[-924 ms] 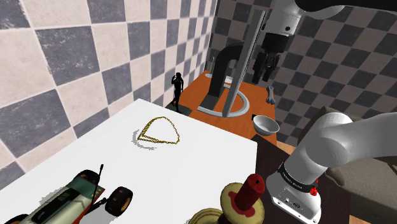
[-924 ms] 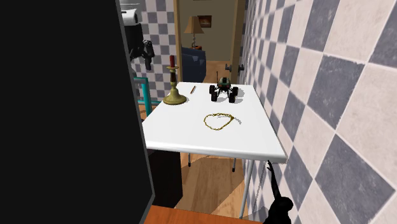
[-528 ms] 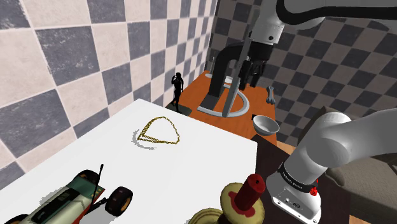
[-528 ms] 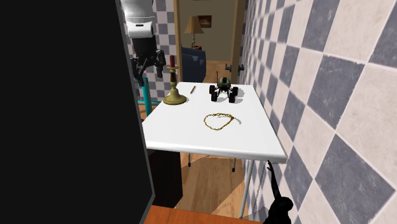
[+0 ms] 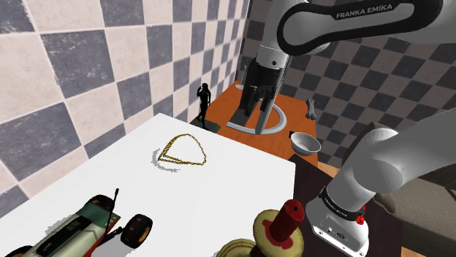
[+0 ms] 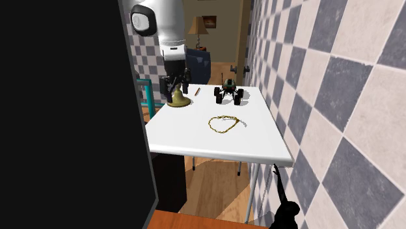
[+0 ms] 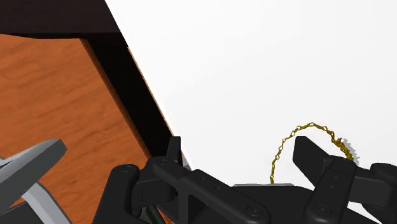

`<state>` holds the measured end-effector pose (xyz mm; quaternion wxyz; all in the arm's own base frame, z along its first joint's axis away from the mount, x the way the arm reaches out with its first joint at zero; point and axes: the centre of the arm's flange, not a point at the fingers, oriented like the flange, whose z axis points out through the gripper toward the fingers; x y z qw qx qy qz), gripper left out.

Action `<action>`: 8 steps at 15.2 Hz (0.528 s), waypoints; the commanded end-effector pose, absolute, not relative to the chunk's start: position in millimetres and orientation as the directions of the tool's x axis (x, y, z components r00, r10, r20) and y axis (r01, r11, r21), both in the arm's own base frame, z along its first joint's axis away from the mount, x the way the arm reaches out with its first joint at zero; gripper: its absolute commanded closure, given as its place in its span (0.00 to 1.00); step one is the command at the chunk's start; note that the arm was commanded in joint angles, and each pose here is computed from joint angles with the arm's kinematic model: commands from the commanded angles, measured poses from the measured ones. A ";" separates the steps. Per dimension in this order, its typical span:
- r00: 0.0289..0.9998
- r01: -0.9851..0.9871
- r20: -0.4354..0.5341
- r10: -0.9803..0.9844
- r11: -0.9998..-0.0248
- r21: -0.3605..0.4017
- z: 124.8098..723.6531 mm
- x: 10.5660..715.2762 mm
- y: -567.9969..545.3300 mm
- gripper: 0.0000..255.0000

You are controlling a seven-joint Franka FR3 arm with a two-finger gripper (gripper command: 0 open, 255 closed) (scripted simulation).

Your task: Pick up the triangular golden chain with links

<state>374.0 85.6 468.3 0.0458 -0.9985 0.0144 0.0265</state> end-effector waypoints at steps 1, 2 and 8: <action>0.999 -0.032 -0.046 -0.028 -0.996 -0.087 449.5 389.5 102.6 0.00; 0.999 -0.033 -0.043 -0.029 -0.996 -0.084 441.4 396.7 110.0 0.00; 0.999 -0.036 -0.024 -0.034 -0.997 -0.069 393.1 441.1 153.4 0.00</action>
